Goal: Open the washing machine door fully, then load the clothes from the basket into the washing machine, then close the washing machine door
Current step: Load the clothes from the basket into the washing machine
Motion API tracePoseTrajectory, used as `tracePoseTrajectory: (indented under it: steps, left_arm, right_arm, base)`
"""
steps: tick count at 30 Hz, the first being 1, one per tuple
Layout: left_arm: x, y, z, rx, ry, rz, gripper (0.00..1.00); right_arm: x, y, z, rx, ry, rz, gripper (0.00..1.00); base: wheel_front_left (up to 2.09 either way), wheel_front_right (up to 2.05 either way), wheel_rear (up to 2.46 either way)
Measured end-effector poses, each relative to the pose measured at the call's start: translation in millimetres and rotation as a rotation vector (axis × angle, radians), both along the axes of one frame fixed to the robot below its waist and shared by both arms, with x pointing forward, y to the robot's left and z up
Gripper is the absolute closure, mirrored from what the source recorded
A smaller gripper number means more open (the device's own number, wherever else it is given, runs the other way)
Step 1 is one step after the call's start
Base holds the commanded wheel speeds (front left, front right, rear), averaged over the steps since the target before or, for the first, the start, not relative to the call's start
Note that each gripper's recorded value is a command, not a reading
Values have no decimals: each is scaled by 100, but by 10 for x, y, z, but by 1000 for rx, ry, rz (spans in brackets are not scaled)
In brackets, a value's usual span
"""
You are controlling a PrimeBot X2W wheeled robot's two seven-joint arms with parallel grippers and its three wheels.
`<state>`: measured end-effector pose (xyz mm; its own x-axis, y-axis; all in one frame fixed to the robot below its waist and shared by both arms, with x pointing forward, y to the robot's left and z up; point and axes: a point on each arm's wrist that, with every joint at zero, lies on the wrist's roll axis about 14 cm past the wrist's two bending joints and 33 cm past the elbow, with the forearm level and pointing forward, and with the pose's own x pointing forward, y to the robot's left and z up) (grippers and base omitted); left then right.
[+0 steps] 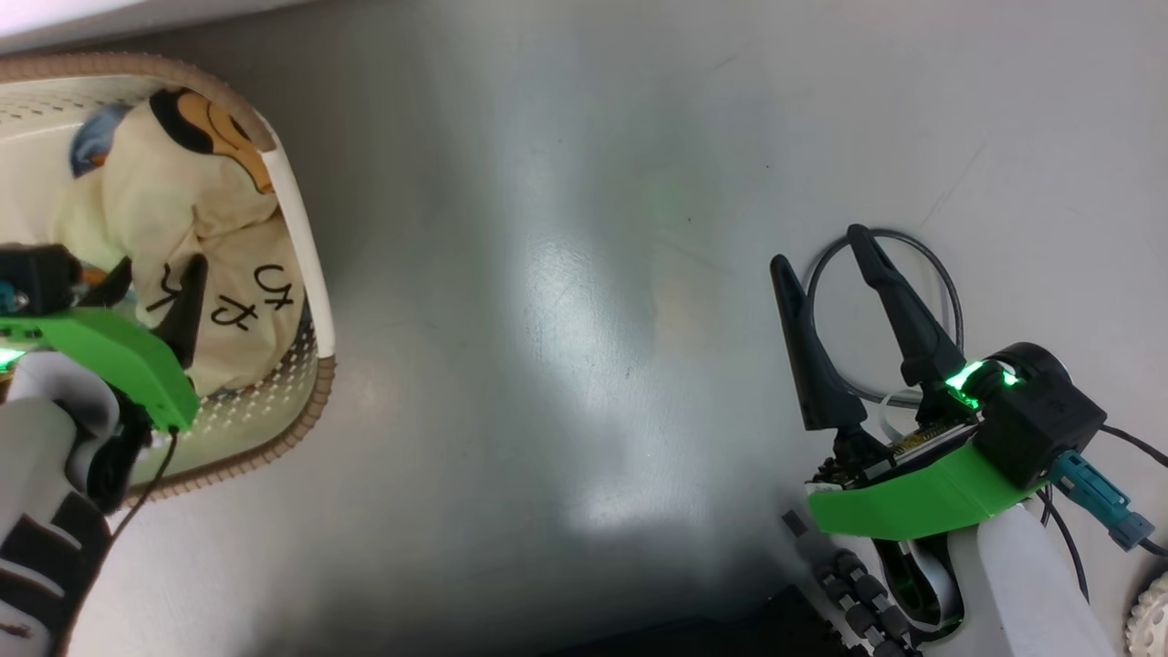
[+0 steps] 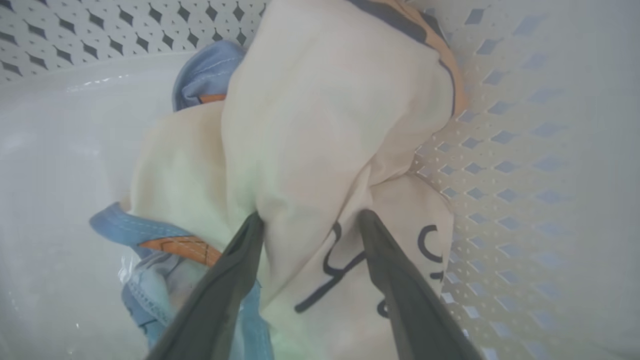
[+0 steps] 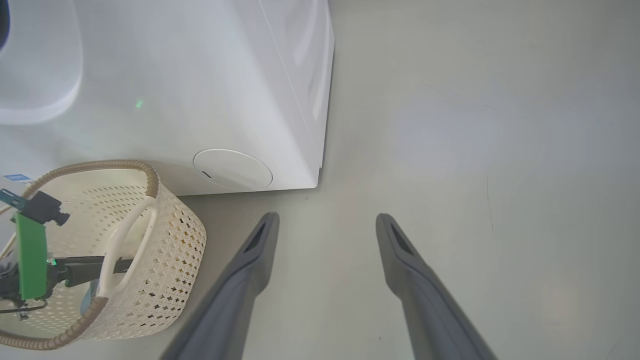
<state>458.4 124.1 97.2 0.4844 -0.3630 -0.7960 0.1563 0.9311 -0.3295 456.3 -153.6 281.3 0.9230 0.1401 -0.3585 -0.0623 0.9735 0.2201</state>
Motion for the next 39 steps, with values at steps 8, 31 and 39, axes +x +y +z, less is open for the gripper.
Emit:
tracePoseTrajectory:
  steps: [8, 31, 39]
  left_arm:
    - [103, 45, -73, 2, 42, 0, 0]
    - [283, 29, 276, -56, -53, 85, 100]
    - [455, 155, 741, -76, -173, 146, 100]
  right_arm:
    - [-22, -28, -39, -7, 11, -4, 0]
    - [84, -26, 173, -10, -51, -4, 0]
    - [150, 31, 398, -18, -106, 14, 0]
  base:
    - [0, 0, 0]
    - [0, 0, 0]
    - [0, 0, 0]
